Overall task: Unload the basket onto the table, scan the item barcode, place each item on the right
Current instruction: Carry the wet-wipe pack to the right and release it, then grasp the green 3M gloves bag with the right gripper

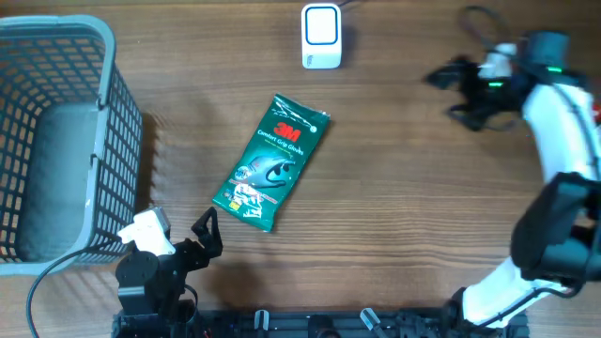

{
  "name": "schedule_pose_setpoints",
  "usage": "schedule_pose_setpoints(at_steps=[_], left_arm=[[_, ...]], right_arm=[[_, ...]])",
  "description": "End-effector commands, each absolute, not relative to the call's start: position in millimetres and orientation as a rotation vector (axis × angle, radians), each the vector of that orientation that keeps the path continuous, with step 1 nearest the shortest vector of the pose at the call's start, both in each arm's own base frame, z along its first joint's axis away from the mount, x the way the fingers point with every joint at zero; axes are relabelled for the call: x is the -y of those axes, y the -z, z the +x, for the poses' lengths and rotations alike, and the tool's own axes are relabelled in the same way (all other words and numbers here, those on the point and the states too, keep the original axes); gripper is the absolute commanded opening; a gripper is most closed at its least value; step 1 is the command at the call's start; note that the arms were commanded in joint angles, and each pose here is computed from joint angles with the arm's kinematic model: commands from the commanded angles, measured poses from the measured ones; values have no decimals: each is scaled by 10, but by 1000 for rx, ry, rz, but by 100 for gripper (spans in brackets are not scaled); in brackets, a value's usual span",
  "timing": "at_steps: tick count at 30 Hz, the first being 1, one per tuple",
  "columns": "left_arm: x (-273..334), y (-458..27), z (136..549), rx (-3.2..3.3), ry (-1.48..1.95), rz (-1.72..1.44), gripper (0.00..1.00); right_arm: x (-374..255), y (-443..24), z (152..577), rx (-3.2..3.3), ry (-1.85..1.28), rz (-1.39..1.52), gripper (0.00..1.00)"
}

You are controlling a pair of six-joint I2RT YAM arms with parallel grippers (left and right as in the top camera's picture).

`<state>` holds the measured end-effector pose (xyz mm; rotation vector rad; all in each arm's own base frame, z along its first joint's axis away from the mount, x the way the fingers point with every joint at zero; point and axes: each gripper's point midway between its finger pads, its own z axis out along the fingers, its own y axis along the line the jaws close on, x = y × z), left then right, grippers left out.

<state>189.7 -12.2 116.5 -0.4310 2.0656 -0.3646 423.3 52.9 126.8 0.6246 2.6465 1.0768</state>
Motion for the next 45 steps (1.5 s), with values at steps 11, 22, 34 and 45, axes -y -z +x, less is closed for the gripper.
schedule_pose_setpoints(at_steps=[11,22,34,45], left_arm=[[146,-1168,1898,-2062,382,-429,100],[146,-1168,1898,-2062,382,-429,100],[146,-1168,1898,-2062,382,-429,100],[146,-1168,1898,-2062,382,-429,100]], right_arm=[[-3040,-123,3041,-3100,-699,705,100],[-3390,526,2972,-3161,-771,519,5],[-1720,-1591,2758,-2792,-60,492,5],[-1052,-1459,2225,-3026,418,414,5]])
